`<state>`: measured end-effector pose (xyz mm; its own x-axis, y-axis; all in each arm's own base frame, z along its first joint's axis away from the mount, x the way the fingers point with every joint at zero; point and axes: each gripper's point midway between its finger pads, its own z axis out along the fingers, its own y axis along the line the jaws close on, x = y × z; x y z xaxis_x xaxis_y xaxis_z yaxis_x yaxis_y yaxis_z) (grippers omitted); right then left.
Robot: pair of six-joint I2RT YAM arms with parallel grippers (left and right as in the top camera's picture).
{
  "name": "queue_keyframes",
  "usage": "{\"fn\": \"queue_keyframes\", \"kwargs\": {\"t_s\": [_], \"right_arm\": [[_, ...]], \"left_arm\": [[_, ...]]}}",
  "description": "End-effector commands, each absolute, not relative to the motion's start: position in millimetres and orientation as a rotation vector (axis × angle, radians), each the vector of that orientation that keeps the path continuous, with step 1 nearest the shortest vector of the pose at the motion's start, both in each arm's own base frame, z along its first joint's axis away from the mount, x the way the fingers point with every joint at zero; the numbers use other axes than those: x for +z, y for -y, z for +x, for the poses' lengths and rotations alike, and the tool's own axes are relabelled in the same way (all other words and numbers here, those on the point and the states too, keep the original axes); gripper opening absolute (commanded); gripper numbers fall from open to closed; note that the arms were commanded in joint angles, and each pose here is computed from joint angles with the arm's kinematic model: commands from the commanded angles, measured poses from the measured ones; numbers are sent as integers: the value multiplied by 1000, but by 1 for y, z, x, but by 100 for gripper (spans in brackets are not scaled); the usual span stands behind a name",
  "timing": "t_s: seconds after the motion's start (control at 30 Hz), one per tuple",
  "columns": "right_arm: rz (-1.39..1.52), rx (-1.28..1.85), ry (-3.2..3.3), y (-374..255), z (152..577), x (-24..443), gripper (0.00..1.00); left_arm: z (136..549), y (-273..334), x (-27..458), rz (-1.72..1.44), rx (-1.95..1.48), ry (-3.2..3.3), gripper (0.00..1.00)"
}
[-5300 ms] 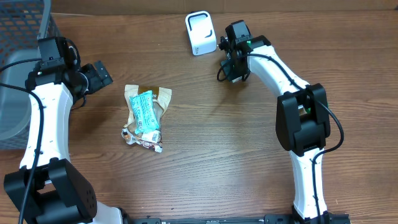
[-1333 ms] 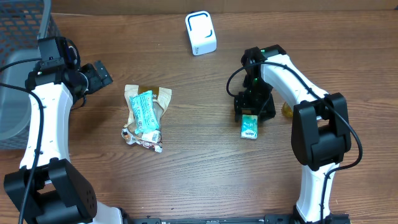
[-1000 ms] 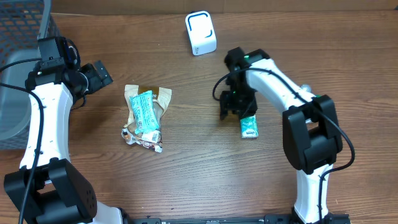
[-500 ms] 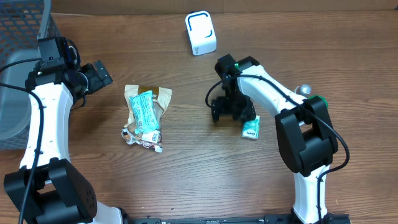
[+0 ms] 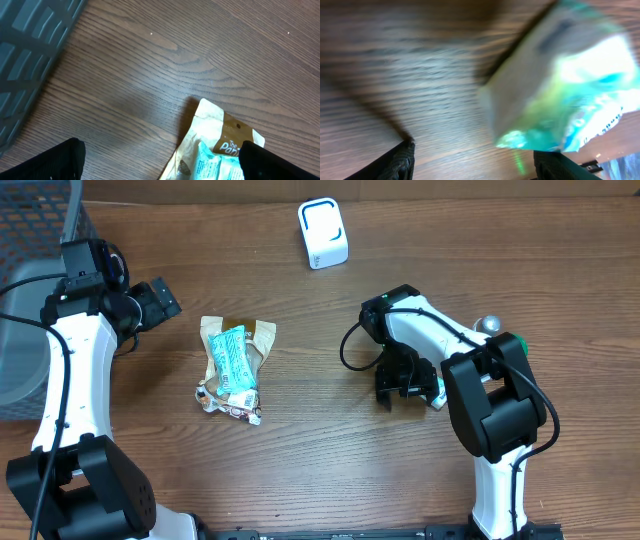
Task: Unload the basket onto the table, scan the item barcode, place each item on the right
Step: 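Open the right gripper and release the Kleenex pack near the jar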
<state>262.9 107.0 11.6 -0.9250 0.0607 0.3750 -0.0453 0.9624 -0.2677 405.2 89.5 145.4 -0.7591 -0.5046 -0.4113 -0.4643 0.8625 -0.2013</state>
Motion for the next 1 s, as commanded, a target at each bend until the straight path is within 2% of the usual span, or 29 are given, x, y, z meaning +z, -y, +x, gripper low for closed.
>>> {"fn": "queue_keyframes", "kwargs": {"t_s": [0.0,0.2,0.3,0.33,0.43,0.67,0.97], "right_arm": [[-98,458,2756,-93,272,8,72],[36,79,2749,-143,268,0,60],[53,28,2788,-152,277,-4,42],[58,24,2839,-153,288,-8,32],[-9,141,2924,-141,306,-12,17],[-69,373,2918,-108,307,-7,15],[-170,454,2832,-72,298,1,15]], "left_arm": [[410,-87,151,-705,-128,-2561,100],[410,-87,151,-704,-128,-2561,100],[410,-87,151,-705,-128,-2561,100],[410,-87,151,-705,-128,-2561,100],[410,-87,151,-705,-128,-2561,100],[410,-87,151,-705,-128,-2561,100],[410,-87,151,-705,-128,-2561,100]]}}
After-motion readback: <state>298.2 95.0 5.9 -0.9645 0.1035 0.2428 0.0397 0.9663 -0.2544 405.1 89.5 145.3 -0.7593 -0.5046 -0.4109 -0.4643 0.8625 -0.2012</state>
